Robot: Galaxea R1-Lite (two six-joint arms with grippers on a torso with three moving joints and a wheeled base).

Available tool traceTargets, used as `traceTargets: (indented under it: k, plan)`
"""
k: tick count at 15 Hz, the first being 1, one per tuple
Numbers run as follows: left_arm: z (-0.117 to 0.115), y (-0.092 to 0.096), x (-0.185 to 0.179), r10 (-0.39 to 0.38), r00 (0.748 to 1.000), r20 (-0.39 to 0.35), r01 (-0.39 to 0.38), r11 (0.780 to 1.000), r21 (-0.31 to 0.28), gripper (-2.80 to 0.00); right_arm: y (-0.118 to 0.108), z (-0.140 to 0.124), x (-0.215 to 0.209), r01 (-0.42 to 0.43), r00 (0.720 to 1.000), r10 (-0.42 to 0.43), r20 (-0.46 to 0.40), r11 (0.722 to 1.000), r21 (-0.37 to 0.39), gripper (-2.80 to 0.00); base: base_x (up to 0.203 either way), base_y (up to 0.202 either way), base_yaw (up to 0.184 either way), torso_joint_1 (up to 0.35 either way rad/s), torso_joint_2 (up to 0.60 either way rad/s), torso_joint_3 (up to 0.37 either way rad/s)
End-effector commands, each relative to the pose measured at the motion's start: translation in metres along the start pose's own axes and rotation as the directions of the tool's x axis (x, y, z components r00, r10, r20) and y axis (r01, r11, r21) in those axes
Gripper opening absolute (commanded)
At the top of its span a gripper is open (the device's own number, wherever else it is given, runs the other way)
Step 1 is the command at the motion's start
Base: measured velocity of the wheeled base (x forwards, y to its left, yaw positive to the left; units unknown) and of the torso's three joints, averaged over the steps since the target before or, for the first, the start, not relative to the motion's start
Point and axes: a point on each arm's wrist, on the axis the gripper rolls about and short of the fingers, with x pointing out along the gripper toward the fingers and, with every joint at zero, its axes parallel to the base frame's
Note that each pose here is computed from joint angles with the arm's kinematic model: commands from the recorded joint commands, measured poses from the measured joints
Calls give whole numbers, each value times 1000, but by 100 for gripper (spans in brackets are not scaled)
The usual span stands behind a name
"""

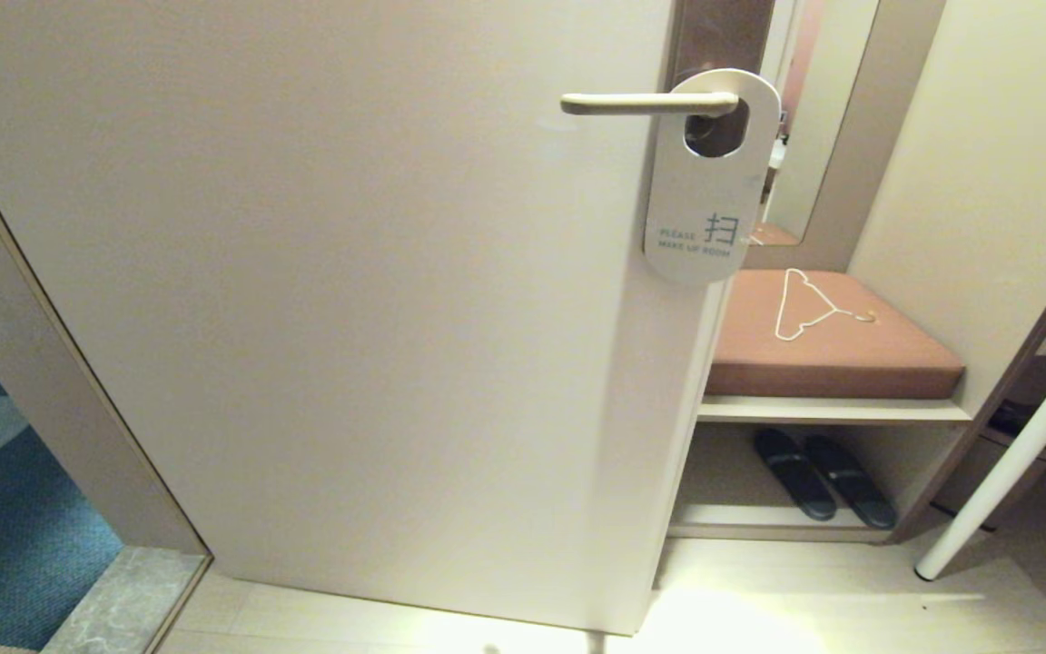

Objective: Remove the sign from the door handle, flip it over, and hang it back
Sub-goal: Take down the sign

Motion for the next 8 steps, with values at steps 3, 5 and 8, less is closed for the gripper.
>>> traceTargets:
  k: [3,5,8]
  plan:
    - [0,0,0,0,1000,0,0,1000,0,-280,0,0,0,0,1000,0,-1,1000,1,-280,0,0,0,0,0,0]
    - [0,0,0,-1,1000,2,1,1000,0,-280,0,0,0,0,1000,0,-2,1000,1,-280,0,0,0,0,0,0]
    - [0,0,0,-1,1000,4,1,1000,-1,-280,0,0,0,0,1000,0,-1,1000,1,-280,0,0,0,0,0,0]
